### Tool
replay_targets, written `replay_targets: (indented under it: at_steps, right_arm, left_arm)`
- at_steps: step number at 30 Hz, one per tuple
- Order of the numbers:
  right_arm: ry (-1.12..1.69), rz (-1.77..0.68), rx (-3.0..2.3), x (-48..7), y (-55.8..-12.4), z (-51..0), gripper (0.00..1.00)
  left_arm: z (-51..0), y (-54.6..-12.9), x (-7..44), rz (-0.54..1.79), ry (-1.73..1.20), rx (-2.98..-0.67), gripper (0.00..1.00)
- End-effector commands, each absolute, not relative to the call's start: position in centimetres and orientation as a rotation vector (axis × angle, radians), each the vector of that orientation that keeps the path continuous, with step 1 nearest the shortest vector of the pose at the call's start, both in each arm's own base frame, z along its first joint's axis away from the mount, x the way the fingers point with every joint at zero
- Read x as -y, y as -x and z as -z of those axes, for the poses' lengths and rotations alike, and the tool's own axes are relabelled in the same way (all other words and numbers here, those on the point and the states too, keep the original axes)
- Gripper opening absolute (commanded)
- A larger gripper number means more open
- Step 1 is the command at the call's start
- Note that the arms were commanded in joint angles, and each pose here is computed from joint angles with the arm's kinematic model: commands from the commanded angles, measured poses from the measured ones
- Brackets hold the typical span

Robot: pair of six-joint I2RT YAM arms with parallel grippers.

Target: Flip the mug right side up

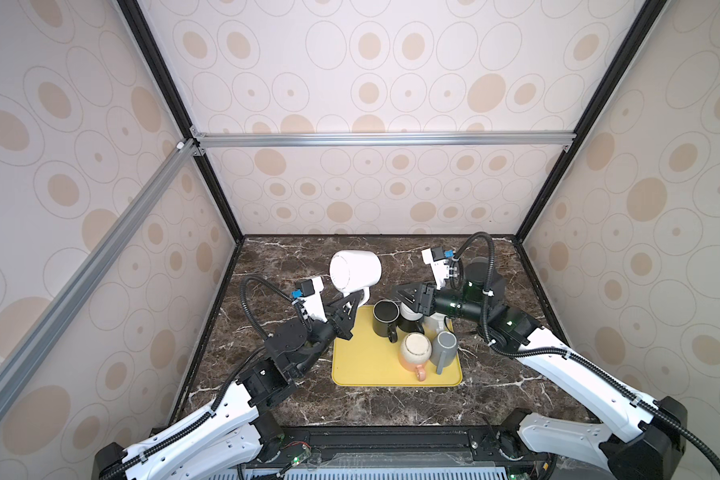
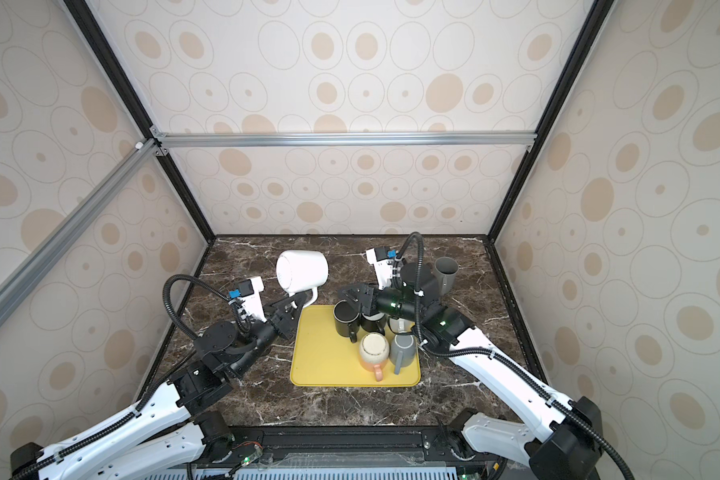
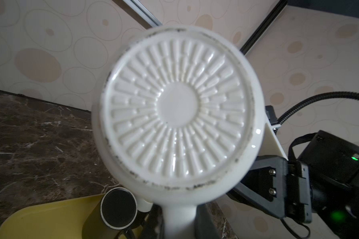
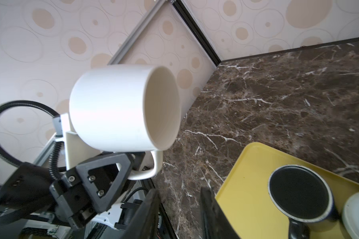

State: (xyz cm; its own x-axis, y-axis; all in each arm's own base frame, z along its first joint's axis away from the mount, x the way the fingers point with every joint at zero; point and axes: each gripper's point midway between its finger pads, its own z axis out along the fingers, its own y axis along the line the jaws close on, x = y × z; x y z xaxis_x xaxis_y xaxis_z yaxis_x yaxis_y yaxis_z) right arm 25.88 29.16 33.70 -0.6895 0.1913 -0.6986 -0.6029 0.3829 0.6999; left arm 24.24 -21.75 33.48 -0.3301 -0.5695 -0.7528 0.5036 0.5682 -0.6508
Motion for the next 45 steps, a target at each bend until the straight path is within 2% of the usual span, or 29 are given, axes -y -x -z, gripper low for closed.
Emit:
replay_targets:
  at_steps: [1, 9, 17, 36, 41, 45]
  right_arm:
    - [0.447, -1.598, -1.801, -30.3, -24.0, -36.5, 0.39]
    - [0.499, -1.662, -1.770, -30.7, -23.0, -36.9, 0.44]
    - [0.498, -1.702, -1.765, -31.3, -23.2, -37.0, 0.39]
    - [0.472, -1.747, -1.730, -32.3, -24.2, -37.8, 0.32]
    - [0.476, -1.755, -1.729, -32.5, -24.1, -37.9, 0.18]
    - [0.470, -1.744, -1.736, -32.5, -24.2, -37.7, 0.00]
  left_arm:
    - [-41.0, -22.0, 21.3, 1.388, 0.053, -1.251, 0.00]
    - [-42.0, -21.4, 21.8, 1.618, 0.061, -1.130, 0.00]
    - [-42.7, -21.3, 23.4, 1.766, 0.020, -1.051, 0.00]
    - [-41.2, -22.1, 24.9, 1.819, 0.013, -1.063, 0.00]
    - [-40.7, -22.3, 25.0, 1.832, 0.020, -1.063, 0.00]
    - [-40.4, -22.5, 25.2, 1.819, 0.021, -1.081, 0.00]
